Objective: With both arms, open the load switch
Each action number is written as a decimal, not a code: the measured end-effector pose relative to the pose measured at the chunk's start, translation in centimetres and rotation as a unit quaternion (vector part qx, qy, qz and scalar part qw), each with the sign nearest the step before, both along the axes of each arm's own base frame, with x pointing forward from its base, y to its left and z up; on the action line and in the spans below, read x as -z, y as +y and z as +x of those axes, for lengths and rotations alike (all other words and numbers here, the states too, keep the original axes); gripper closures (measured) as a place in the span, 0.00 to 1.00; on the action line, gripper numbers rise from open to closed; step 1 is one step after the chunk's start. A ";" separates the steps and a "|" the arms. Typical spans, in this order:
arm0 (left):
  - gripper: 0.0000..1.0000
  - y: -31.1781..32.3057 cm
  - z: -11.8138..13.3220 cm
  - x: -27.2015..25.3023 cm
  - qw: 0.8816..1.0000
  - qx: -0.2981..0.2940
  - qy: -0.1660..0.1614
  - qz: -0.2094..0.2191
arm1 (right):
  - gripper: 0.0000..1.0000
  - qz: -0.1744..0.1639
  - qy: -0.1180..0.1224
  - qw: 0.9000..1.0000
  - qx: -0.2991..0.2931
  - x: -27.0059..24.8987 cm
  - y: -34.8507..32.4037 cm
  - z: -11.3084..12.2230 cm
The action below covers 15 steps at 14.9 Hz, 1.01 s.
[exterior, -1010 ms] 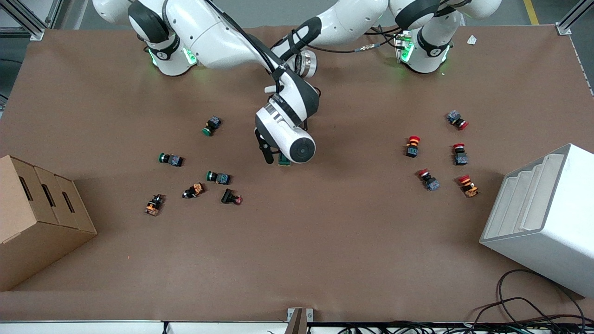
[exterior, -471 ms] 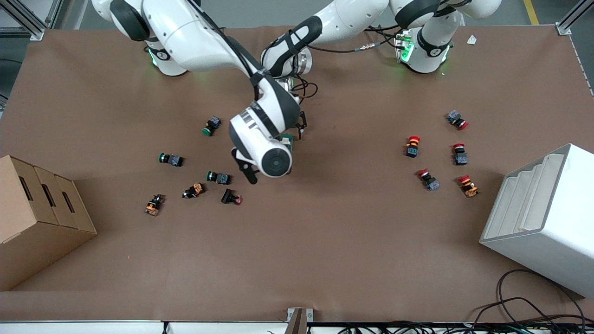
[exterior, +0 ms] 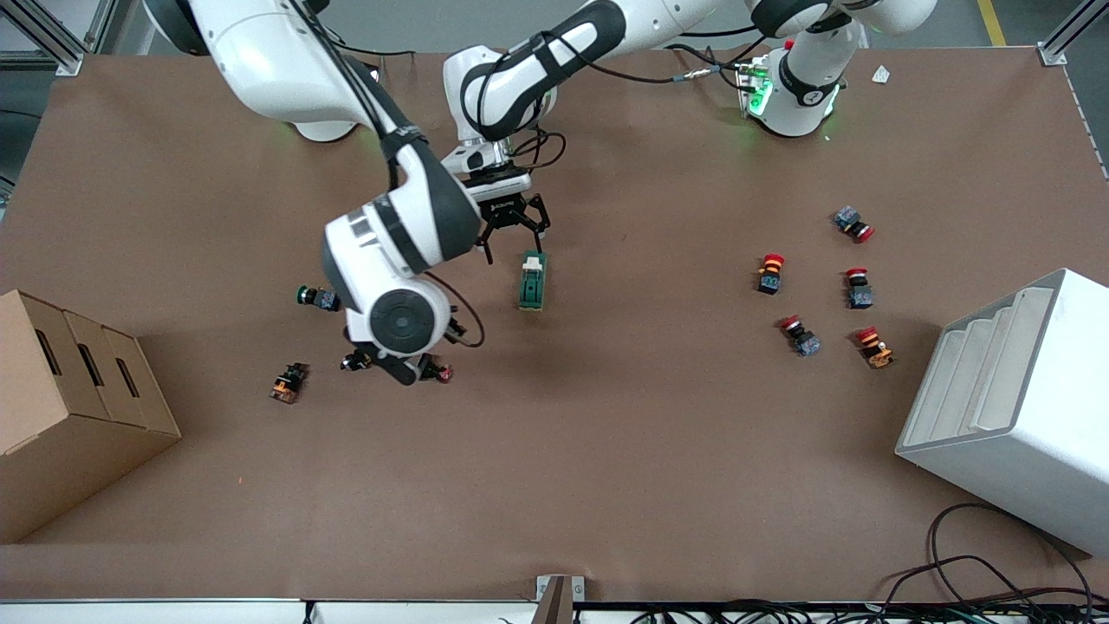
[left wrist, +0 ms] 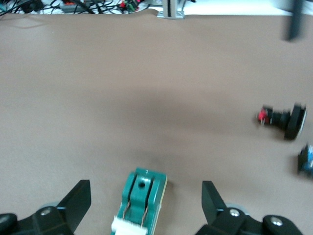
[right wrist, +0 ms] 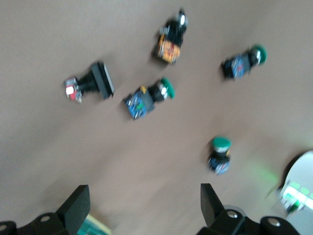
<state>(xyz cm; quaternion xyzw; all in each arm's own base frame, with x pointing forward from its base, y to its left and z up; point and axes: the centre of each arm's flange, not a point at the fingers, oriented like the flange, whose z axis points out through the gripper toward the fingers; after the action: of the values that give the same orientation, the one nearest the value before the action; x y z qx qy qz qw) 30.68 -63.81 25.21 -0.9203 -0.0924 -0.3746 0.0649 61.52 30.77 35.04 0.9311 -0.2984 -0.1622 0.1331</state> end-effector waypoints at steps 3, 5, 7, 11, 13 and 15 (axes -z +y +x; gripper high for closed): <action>0.00 1.1 2.9 -4.6 0.999 -0.016 0.031 -0.006 | 0.00 0.040 -0.005 0.998 -0.053 -2.6 -6.2 1.8; 0.00 2.3 5.1 -8.1 0.998 -0.021 0.065 -0.008 | 0.00 0.067 -0.015 0.994 -0.091 -3.9 -10.3 2.5; 0.00 3.8 7.6 -12.5 0.994 -0.022 0.102 -0.020 | 0.00 0.090 -0.023 0.987 -0.129 -5.4 -14.3 2.9; 0.00 8.5 12.4 -19.9 0.987 -0.013 0.154 -0.040 | 0.00 0.136 -0.039 0.965 -0.219 -9.2 -22.5 3.4; 0.00 11.0 14.6 -22.6 0.983 -0.003 0.178 -0.050 | 0.00 0.153 -0.047 0.952 -0.262 -10.8 -26.7 3.5; 0.00 13.7 16.6 -25.0 0.977 0.004 0.205 -0.067 | 0.00 0.155 -0.054 0.945 -0.282 -12.1 -29.8 3.4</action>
<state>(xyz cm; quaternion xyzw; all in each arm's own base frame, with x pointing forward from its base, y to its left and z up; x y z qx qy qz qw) 47.32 -50.10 50.23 -0.9801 -0.0983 -0.1716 0.0186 64.95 0.97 47.12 0.9937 -0.0015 -0.1117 0.0114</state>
